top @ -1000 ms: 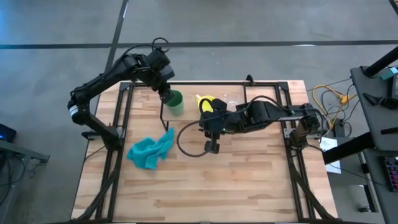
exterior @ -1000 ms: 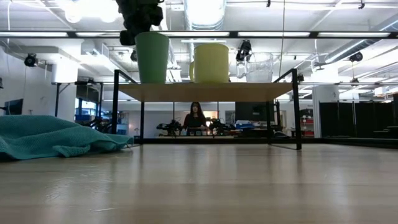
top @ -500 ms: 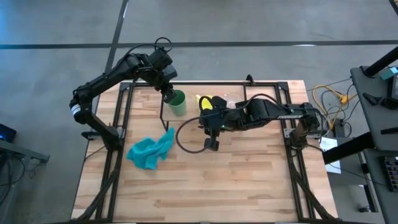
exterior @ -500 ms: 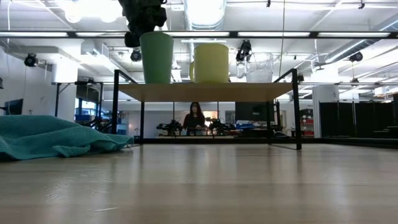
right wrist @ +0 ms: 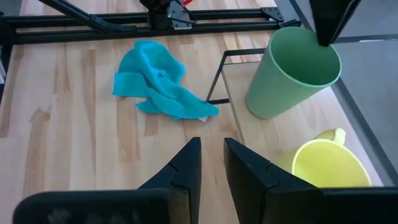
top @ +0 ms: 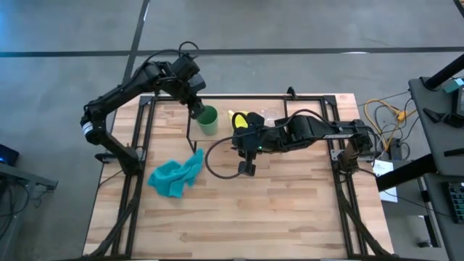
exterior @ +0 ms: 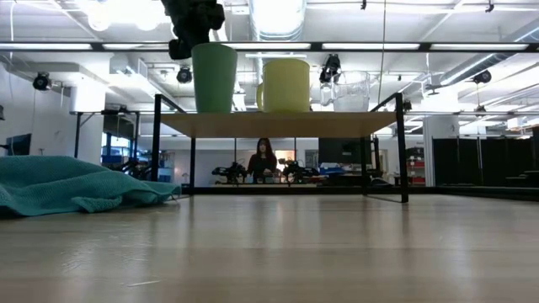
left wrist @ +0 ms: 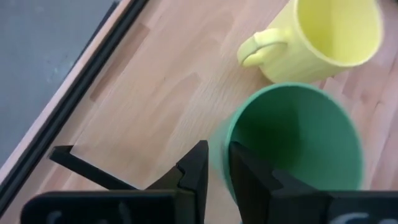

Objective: Stack small to large cups/mugs on shelf
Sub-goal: Put the green cup on the shelf, then return to Home Position

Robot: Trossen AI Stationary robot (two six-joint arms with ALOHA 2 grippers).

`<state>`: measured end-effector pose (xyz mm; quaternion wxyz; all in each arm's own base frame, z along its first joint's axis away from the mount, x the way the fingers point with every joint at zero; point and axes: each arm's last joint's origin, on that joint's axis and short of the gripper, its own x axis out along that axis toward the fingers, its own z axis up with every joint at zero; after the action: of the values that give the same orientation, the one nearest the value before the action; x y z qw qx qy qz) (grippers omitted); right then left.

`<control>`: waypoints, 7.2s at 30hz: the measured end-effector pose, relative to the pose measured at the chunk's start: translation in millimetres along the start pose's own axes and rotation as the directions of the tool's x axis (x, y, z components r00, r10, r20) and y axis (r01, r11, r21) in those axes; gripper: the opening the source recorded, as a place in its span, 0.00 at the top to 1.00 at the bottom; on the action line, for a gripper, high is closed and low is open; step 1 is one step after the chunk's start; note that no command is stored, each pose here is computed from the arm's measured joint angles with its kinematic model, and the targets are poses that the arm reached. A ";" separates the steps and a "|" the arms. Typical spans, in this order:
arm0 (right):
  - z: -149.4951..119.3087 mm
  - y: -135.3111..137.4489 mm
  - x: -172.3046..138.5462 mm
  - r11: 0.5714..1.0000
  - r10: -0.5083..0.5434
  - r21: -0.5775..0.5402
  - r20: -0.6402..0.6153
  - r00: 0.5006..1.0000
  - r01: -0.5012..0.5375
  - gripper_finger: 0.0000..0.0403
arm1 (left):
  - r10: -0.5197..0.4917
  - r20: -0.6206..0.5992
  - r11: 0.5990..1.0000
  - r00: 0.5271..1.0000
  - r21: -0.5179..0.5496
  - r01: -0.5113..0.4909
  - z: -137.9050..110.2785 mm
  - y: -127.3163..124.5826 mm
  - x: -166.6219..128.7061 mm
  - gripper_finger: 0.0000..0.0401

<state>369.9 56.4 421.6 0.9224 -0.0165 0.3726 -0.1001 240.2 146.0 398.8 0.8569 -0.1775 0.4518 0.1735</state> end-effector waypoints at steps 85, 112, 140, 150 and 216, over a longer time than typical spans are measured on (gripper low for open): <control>-274.3 -52.2 -46.7 0.930 0.232 0.097 0.594 0.770 -0.355 0.84 | -0.141 0.742 0.965 0.656 -0.044 0.257 -276.3 -6.2 -38.7 0.87; -330.1 -50.4 -8.9 0.899 0.211 0.134 0.701 0.681 -0.416 0.84 | -0.321 0.774 0.922 0.546 0.123 0.368 -265.6 -0.9 20.8 0.87; -334.0 -50.1 -5.5 0.907 0.209 0.130 0.686 0.697 -0.400 0.84 | -0.328 0.793 0.908 0.513 0.115 0.402 -276.9 11.4 93.5 0.87; -334.0 -50.0 -5.4 0.906 0.209 0.133 0.686 0.697 -0.402 0.84 | -0.300 0.794 0.916 0.529 0.085 0.391 -276.9 12.8 97.1 0.87; -334.1 -49.9 -5.3 0.906 0.211 0.132 0.684 0.698 -0.402 0.84 | -0.273 0.792 0.923 0.546 0.057 0.380 -274.8 14.2 101.5 0.87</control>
<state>126.9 23.2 189.2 0.9901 0.1388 0.0056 0.0187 91.9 45.7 166.5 0.9713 -0.2156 -0.0231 0.0980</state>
